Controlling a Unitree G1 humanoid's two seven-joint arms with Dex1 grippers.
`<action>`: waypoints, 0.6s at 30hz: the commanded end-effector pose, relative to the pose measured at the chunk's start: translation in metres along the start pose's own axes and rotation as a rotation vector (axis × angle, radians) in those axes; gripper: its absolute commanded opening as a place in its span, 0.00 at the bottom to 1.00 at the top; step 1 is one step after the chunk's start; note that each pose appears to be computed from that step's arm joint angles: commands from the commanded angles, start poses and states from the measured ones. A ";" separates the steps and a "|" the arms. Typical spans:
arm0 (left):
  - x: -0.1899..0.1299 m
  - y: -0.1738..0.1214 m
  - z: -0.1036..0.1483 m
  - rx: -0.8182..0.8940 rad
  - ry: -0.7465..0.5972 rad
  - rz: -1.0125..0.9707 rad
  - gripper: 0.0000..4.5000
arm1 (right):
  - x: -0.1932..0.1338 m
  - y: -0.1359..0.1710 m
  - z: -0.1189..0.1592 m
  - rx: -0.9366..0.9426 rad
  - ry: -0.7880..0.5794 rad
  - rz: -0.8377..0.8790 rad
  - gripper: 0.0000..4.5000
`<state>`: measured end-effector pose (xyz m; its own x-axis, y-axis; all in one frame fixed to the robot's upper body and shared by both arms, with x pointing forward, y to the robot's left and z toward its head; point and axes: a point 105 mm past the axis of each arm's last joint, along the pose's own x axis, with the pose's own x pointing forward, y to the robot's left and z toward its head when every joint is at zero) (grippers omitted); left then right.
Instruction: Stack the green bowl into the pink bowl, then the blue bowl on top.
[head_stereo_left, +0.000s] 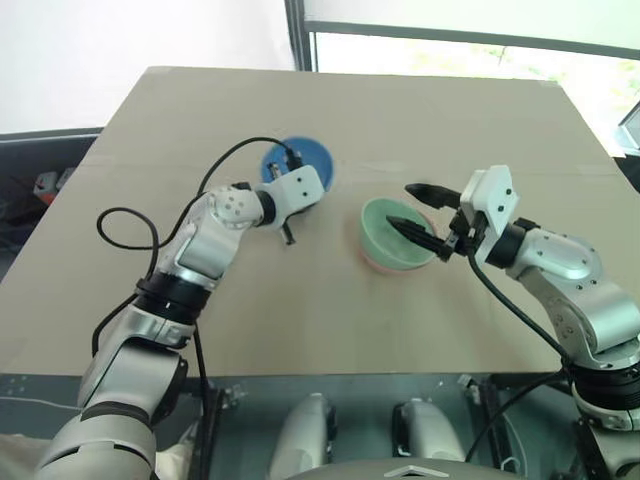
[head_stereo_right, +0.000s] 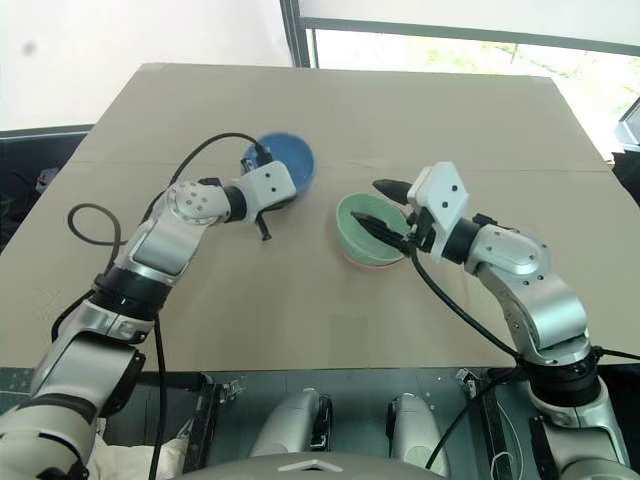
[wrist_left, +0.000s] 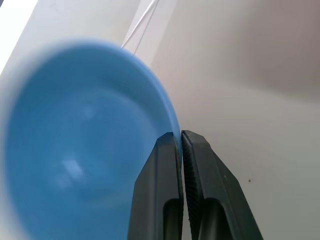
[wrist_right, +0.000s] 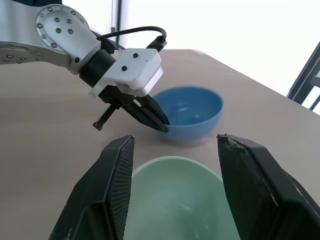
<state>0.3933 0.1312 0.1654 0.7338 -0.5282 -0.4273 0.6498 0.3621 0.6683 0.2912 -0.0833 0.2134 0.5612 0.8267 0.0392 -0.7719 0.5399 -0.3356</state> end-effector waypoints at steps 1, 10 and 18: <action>-0.023 0.017 0.074 0.071 -0.313 -0.006 0.03 | -0.026 -0.012 0.006 -0.050 0.002 -0.090 0.62; -0.049 -0.017 0.154 0.184 -0.683 -0.300 0.03 | -0.097 0.001 0.000 -0.070 0.094 -0.174 0.62; -0.037 -0.032 0.145 0.277 -0.649 -0.520 0.00 | -0.150 0.009 -0.002 -0.042 0.203 -0.349 0.90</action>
<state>0.3181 0.0298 0.2394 0.0720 -0.9398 -0.3339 0.7703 -0.1603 0.6172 0.2096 -0.2000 0.1889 0.8195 0.5689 -0.0686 -0.5596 0.7687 -0.3096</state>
